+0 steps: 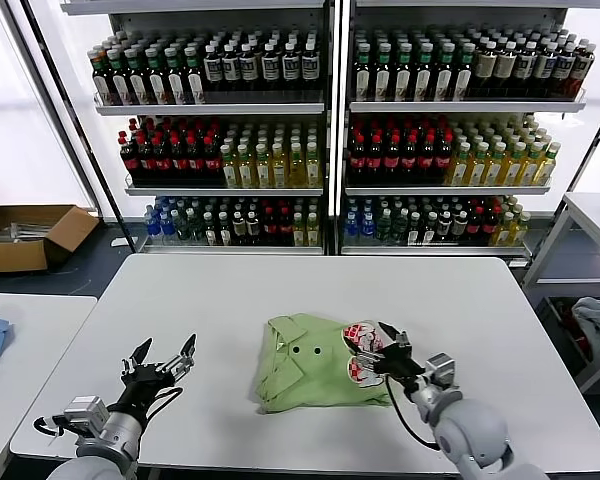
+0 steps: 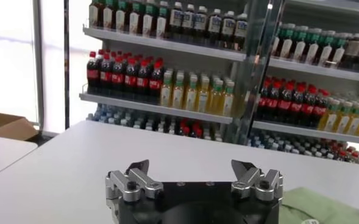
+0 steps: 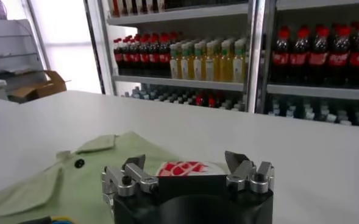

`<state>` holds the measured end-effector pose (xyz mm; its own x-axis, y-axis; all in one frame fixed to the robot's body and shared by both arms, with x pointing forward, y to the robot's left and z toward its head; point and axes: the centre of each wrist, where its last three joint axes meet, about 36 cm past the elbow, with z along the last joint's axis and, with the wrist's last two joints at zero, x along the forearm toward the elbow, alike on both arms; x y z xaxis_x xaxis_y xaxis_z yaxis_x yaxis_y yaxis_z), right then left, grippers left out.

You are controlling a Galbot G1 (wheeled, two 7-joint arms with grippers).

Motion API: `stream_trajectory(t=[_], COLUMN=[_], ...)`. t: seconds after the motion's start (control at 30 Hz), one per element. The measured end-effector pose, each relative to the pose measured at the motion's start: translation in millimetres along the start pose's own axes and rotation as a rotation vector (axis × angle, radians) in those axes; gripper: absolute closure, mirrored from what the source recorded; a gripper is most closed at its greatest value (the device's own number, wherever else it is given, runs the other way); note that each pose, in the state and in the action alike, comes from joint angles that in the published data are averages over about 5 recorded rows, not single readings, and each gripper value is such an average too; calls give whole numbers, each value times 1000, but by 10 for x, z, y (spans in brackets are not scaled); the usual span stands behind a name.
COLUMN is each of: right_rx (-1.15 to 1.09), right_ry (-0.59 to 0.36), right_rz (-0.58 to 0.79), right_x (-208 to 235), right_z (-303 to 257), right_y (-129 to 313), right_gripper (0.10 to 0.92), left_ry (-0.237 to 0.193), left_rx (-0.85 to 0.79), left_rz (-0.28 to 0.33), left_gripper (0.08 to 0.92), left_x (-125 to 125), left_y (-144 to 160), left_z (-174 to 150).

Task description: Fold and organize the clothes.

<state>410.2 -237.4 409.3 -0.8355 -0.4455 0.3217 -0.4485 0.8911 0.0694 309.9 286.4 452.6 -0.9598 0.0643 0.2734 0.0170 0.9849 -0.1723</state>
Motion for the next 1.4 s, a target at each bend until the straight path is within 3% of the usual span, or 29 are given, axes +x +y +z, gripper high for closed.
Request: stream_trajectory(t=[0.27, 0.7, 1.03, 1.4], right_rx=[-22, -22, -8, -32], right_ry=[36, 60, -101, -262], right_rz=[-3, -1, 13, 167], right_x=[-328, -417, -155, 509], right_z=[83, 135, -124, -180], right_y=[301, 469, 413, -92], right_gripper=[200, 200, 200, 200], left_ry=[13, 17, 4, -41], left_rx=[23, 33, 18, -9], left_rz=[-5, 6, 8, 39], left_gripper=[177, 177, 177, 177], left_x=[56, 45, 56, 66], left_y=[0, 16, 81, 130], left_z=[70, 55, 15, -80])
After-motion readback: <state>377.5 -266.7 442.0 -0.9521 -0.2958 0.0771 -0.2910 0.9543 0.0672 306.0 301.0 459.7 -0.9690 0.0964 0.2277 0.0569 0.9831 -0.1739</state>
